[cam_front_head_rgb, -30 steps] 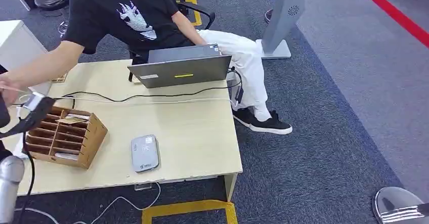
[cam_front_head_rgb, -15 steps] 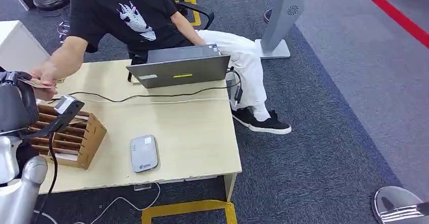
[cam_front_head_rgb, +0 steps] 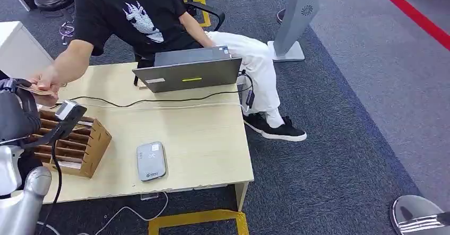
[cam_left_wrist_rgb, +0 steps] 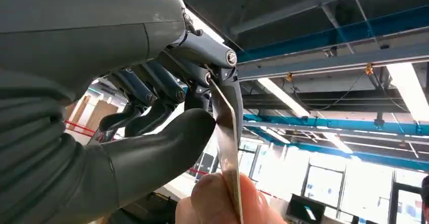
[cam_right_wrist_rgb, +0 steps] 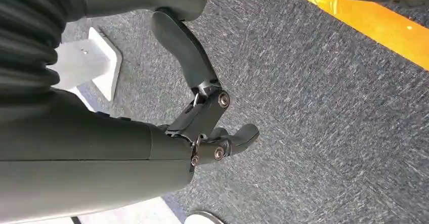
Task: Pass the card to the sensor for recognition and then transmit it.
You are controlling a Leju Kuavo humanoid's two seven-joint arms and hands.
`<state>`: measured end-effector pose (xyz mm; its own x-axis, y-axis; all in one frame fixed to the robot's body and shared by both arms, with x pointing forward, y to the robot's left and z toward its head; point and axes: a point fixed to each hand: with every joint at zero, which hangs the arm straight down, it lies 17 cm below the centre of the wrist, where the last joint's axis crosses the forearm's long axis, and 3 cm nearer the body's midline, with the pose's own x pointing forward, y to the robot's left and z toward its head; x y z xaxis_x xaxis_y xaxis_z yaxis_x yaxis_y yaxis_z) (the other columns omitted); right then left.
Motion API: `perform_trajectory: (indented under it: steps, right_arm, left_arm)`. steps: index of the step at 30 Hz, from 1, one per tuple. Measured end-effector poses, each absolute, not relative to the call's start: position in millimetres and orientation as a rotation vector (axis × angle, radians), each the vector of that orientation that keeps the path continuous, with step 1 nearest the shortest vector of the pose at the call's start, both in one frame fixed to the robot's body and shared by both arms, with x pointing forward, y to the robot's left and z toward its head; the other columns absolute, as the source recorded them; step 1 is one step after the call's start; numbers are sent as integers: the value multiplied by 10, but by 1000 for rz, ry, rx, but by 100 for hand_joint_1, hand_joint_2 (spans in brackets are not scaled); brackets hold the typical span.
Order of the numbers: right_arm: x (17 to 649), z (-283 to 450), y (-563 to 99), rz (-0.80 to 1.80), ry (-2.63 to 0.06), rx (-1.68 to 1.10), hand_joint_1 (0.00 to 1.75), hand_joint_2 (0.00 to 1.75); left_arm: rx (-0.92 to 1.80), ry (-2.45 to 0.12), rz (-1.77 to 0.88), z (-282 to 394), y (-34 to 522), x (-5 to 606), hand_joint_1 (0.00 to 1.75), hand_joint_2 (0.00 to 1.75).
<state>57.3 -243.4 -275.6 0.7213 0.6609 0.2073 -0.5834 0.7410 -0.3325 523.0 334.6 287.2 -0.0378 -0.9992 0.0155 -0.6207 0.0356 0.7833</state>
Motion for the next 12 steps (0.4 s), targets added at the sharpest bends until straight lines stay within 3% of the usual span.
perform_trajectory:
  steps: [5,6,12]
  right_arm:
    - [575,-2755,-2440,696,-325,-256,0,175]
    - [574,-2755,-2440,696,-325,-256,0,175]
    - [575,-2755,-2439,699,-326,-256,0,175]
  left_arm:
    - [1635,-1717,-813,2826,3355,5217,175,175]
    - [1633,-1717,-813,2819,3355,5214,0,175]
    - [1618,-1741,-799,2828,3337,5185,0,175]
